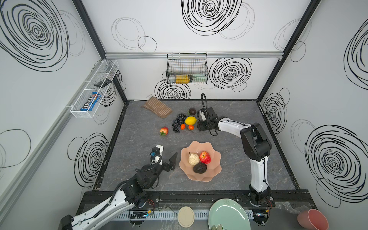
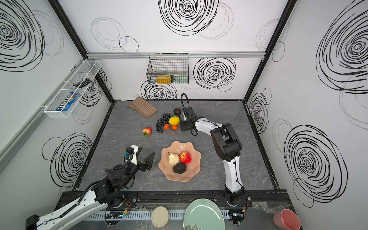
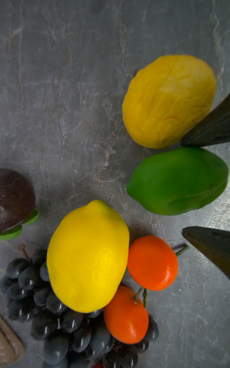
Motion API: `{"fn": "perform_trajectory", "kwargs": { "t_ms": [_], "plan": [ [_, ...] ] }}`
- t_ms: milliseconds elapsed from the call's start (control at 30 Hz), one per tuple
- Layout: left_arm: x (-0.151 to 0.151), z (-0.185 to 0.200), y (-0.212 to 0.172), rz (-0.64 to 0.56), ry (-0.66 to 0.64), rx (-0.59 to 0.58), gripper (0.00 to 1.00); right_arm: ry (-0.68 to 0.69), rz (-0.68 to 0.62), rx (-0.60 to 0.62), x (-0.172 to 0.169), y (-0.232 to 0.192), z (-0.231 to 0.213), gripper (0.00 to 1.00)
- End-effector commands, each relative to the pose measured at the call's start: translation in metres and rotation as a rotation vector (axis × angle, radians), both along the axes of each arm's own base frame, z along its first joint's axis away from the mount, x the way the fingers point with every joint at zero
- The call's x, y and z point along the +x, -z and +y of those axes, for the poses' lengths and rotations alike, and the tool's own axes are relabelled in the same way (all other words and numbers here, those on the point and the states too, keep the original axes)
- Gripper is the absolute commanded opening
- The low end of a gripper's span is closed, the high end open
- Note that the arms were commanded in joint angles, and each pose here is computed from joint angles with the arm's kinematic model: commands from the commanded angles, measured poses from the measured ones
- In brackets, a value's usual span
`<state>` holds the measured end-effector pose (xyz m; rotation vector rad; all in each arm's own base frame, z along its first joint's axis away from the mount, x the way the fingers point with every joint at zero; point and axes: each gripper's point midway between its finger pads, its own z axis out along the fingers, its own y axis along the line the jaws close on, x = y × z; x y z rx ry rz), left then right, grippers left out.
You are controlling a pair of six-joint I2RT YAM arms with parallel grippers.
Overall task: Place and organize the fake fruits in the fruit bowl
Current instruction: 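Lower the right gripper onto the green lime and close on it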
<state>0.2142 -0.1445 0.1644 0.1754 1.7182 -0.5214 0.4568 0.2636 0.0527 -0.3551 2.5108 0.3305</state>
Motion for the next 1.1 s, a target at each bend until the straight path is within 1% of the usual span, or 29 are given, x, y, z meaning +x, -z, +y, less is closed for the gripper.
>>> {"fn": "perform_trajectory", "kwargs": {
  "t_ms": [0, 67, 133, 300, 400, 633, 700, 833, 1067],
  "plan": [
    [0.001, -0.001, -0.013, -0.035, 0.002, -0.041, 0.96, -0.014, -0.005, -0.018, 0.005, -0.001, 0.005, 0.65],
    [0.001, -0.001, -0.012, -0.034, 0.004, -0.041, 0.96, -0.017, 0.008, -0.023, 0.006, 0.001, 0.006, 0.62],
    [0.001, -0.001, -0.013, -0.036, 0.004, -0.040, 0.96, -0.016, 0.015, -0.028, 0.006, 0.002, 0.006, 0.62],
    [0.001, -0.001, -0.012, -0.035, 0.006, -0.040, 0.96, -0.015, 0.033, -0.049, 0.009, 0.008, 0.006, 0.67],
    [0.001, -0.001, -0.013, -0.037, 0.005, -0.041, 0.96, -0.019, 0.031, -0.050, 0.010, 0.008, 0.008, 0.68],
    [0.001, -0.002, -0.013, -0.038, 0.010, -0.042, 0.96, -0.021, 0.020, -0.048, 0.011, 0.003, 0.010, 0.59],
    [0.001, -0.002, -0.014, -0.038, 0.009, -0.041, 0.96, -0.020, 0.012, -0.048, 0.011, -0.002, 0.009, 0.57],
    [0.001, -0.001, -0.013, -0.036, 0.007, -0.040, 0.96, -0.021, -0.013, -0.038, 0.006, -0.015, 0.007, 0.56],
    [0.001, -0.002, -0.014, -0.038, 0.010, -0.042, 0.96, -0.048, -0.046, -0.016, -0.017, -0.047, 0.004, 0.55]
  ]
}}
